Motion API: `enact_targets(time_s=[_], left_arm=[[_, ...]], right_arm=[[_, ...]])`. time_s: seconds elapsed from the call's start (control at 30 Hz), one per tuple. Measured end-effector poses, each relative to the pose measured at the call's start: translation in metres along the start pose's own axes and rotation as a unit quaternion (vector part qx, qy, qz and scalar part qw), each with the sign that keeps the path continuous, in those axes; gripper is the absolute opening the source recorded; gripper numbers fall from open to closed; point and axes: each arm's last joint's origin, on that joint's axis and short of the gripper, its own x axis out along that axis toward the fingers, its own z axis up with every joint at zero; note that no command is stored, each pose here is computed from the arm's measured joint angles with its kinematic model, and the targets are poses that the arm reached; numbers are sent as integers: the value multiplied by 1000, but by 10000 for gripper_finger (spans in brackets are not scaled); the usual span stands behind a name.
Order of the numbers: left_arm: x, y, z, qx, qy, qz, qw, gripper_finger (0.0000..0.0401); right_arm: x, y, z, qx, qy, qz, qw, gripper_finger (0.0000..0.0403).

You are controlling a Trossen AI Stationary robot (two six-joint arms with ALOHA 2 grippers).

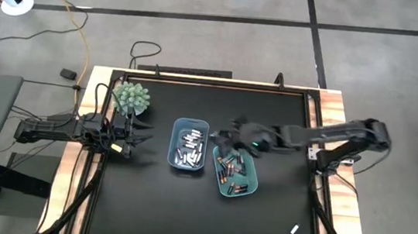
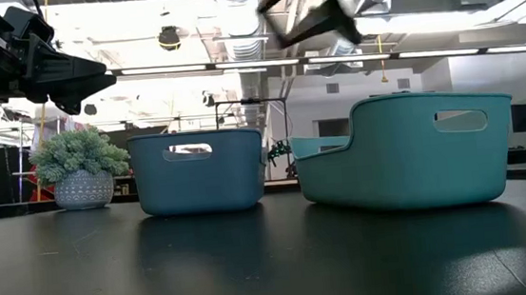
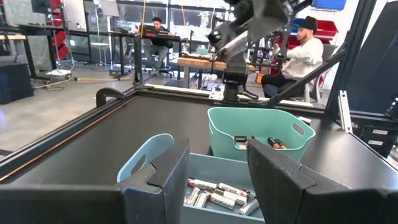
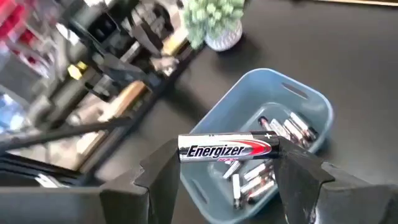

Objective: Sort batteries
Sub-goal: Put the silver battery into the blue bin

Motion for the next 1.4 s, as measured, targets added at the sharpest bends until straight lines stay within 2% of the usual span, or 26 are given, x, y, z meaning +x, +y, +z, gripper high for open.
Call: enact_targets(time_s=[0.2,0.4,0.5,0.67,0.77,1.03,1.23,1.4], left_arm=[[0,0,0,0,0,0,1000,158],[0,0,0,0,0,0,1000,158],[0,0,0,0,0,0,1000,158],[0,0,0,0,0,0,1000,158],[0,0,0,0,0,0,1000,158],[0,0,0,0,0,0,1000,158],[0,0,0,0,0,0,1000,158],[0,0,0,0,0,0,1000,158]], right_arm=[[59,14,22,-65,87,-42,993,228],[111,20,32,-127,190,-126,965,228],[134,21,35,-130,212,-150,957,228],[171,18,37,-116,232,-145,955,228],[187,9,32,-112,259,-161,946,228],[203,-11,15,-116,324,-223,912,229],[203,-13,16,-111,321,-225,913,230],[203,-15,18,-99,319,-231,914,258]])
